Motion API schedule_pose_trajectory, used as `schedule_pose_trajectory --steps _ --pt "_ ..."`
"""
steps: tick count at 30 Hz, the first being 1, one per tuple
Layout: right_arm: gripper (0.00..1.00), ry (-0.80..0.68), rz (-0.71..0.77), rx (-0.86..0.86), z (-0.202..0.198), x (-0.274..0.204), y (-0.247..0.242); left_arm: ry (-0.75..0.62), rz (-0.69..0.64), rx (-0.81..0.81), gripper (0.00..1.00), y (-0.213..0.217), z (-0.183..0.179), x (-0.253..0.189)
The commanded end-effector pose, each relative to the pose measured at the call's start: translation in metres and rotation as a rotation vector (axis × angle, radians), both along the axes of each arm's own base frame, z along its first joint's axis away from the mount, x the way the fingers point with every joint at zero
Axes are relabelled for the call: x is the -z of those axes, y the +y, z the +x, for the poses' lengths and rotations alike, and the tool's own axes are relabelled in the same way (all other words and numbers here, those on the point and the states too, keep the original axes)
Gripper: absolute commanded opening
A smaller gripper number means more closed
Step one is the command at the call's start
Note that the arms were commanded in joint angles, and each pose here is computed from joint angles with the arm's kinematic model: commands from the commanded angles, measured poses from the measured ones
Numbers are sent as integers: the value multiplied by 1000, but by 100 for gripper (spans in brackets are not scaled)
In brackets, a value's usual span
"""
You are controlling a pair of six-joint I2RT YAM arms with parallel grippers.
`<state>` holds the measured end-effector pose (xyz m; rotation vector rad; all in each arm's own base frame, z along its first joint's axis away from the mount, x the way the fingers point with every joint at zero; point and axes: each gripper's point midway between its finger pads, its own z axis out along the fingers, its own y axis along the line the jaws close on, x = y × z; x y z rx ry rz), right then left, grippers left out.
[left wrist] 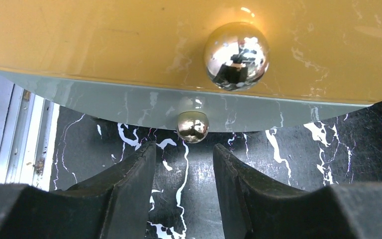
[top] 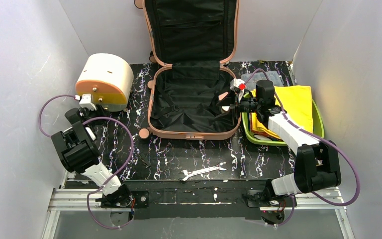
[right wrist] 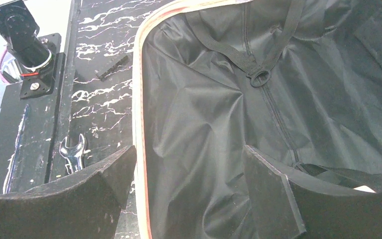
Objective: Open, take out, and arrange the luggage
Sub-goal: Move the storage box to the corner of the board.
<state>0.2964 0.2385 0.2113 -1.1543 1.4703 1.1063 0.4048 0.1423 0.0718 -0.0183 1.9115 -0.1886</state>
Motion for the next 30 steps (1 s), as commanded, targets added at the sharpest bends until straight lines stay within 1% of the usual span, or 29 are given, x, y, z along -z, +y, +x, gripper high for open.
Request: schedule_pose_trajectory --steps 1,11,15,21,25,27,30 --pt "87 -20 6 -5 3 0 0 -50 25 5 43 3 15 -13" --pt "87 -12 1 -2 5 4 0 -84 28 -14 42 3 25 -23" --pt "87 -9 2 -4 5 5 0 -82 24 -14 40 3 26 -21" --pt "87 -7 3 -6 5 5 1 -69 17 -16 37 4 27 -14" --pt "87 -5 3 -8 5 5 1 -72 12 -14 32 2 28 -15" --pt "89 -3 4 -8 5 5 1 -75 12 -15 29 3 29 -17" --pt "98 3 6 -7 4 4 1 -78 14 -15 21 2 29 -18"
